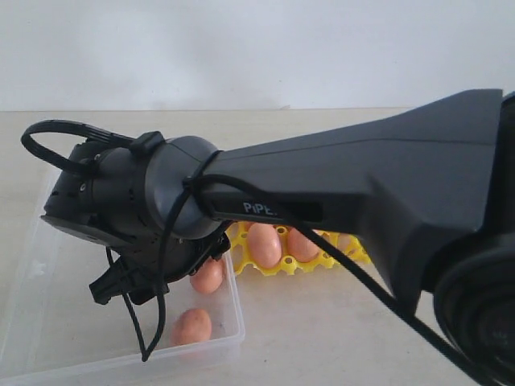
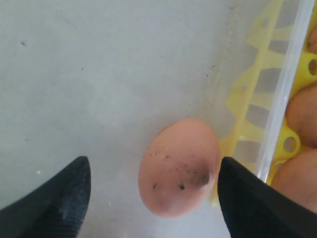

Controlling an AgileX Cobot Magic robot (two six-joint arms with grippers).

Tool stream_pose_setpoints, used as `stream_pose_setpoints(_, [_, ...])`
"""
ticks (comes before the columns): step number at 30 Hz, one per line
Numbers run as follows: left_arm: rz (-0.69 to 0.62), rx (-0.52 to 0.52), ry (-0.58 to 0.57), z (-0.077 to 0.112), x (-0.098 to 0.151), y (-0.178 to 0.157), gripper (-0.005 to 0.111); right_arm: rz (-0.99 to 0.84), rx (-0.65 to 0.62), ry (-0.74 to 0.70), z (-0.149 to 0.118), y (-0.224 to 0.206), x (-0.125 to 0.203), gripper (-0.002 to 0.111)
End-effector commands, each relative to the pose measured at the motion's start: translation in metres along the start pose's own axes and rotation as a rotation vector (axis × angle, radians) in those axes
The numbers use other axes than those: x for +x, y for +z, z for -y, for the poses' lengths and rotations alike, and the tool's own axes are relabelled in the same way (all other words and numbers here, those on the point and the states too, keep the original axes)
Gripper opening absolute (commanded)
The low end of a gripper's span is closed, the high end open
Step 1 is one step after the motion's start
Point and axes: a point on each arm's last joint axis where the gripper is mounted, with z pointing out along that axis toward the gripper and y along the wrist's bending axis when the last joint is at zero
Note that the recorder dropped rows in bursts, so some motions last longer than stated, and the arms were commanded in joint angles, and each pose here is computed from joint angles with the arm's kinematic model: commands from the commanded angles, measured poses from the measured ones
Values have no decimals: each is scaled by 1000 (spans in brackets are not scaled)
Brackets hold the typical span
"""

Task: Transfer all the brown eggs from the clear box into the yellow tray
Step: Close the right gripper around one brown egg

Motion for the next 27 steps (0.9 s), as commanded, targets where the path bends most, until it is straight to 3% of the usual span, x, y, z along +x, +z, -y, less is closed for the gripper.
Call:
stream_pose_setpoints(1, [7,5,-4,0,-1,0,-4,18,10,15,5,-1,-4,69])
stream_pose_setpoints(12, [7,5,-4,0,-1,0,-4,-24,32,81,5,18,0,69])
stream_pose_setpoints(20, [7,5,-4,0,-1,0,-4,-31,44,300,3,24,2,69])
stream_pose_setpoints(27, [7,5,-4,0,-1,0,-4,-36,51,317,4,24,2,69])
